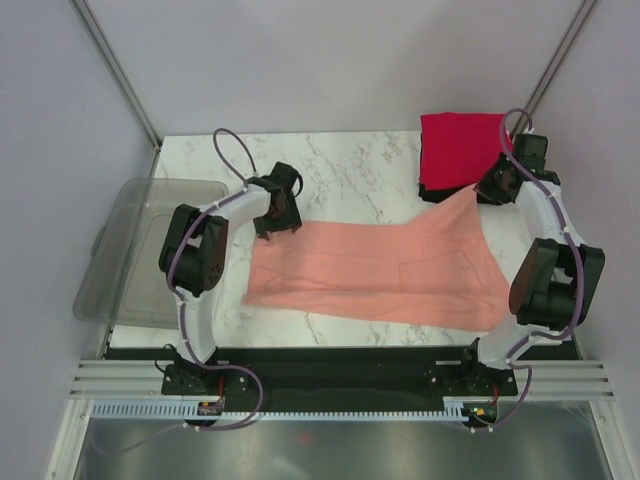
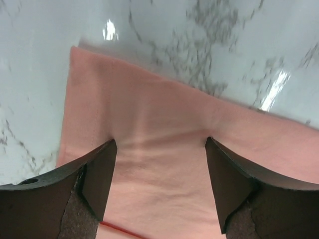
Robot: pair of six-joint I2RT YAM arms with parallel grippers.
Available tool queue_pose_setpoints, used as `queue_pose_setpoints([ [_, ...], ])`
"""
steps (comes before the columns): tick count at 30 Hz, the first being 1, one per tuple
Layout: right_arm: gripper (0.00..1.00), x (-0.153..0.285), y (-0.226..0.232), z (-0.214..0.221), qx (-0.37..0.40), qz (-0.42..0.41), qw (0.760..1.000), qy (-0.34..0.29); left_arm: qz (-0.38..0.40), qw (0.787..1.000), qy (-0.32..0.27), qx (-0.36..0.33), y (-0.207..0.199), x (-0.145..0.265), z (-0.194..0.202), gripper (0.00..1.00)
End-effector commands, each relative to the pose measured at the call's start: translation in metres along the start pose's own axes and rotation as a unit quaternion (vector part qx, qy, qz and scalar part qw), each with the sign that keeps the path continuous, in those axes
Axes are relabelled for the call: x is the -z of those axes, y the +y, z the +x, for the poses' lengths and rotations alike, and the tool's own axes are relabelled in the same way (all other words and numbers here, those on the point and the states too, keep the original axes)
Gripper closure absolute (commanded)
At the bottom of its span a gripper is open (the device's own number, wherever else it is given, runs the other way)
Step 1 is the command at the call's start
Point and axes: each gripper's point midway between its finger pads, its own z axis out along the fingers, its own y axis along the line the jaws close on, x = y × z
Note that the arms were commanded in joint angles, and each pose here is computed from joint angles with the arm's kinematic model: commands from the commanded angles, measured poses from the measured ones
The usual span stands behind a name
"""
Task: Fold and stack the t-shirts
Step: Fold the tshirt
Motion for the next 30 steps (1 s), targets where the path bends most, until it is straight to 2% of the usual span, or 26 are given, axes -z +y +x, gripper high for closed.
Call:
queue_pose_setpoints([
  [1, 1.00, -0.002, 0.041, -0.034, 0.007, -0.076, 0.997, -0.032, -0.026, 1.000, 0.000, 0.005, 0.012, -0.017, -0.021, 0.20],
  [4, 1.00, -0.003, 0.051, -0.036, 0.024, -0.092, 0.995, -0.031, 0.003, 1.000, -0.025, 0.012, 0.004, 0.013, -0.035, 0.16],
  [5, 1.00, -0.003, 0.054, -0.034, 0.029, -0.097, 0.994, -0.030, 0.013, 0.999, -0.038, 0.016, 0.003, 0.026, -0.041, 0.12],
  [7, 1.00, -0.003, 0.063, -0.026, 0.042, -0.105, 0.993, -0.025, 0.039, 0.996, -0.079, 0.017, 0.002, 0.058, -0.059, 0.07],
  [10, 1.00, -0.002, 0.073, -0.012, 0.060, -0.112, 0.992, -0.016, 0.047, 0.993, -0.110, 0.015, 0.009, 0.072, -0.081, 0.06],
  [12, 1.00, -0.002, 0.075, -0.005, 0.064, -0.113, 0.991, -0.011, 0.054, 0.993, -0.103, 0.012, 0.010, 0.066, -0.091, 0.11],
  [16, 1.00, 0.001, 0.073, 0.004, 0.069, -0.116, 0.991, -0.005, 0.032, 0.997, -0.065, 0.016, 0.025, 0.024, -0.094, 0.16],
  [20, 1.00, 0.007, 0.072, 0.007, 0.072, -0.117, 0.990, -0.006, 0.021, 0.998, -0.045, 0.034, 0.031, 0.001, -0.094, 0.21],
  [22, 1.00, 0.010, 0.073, 0.009, 0.073, -0.121, 0.990, -0.007, 0.023, 0.998, -0.045, 0.034, 0.028, -0.005, -0.101, 0.23],
  [30, 1.00, 0.010, 0.066, 0.015, 0.076, -0.114, 0.991, -0.004, 0.026, 0.999, -0.011, 0.044, 0.023, -0.023, -0.085, 0.28],
])
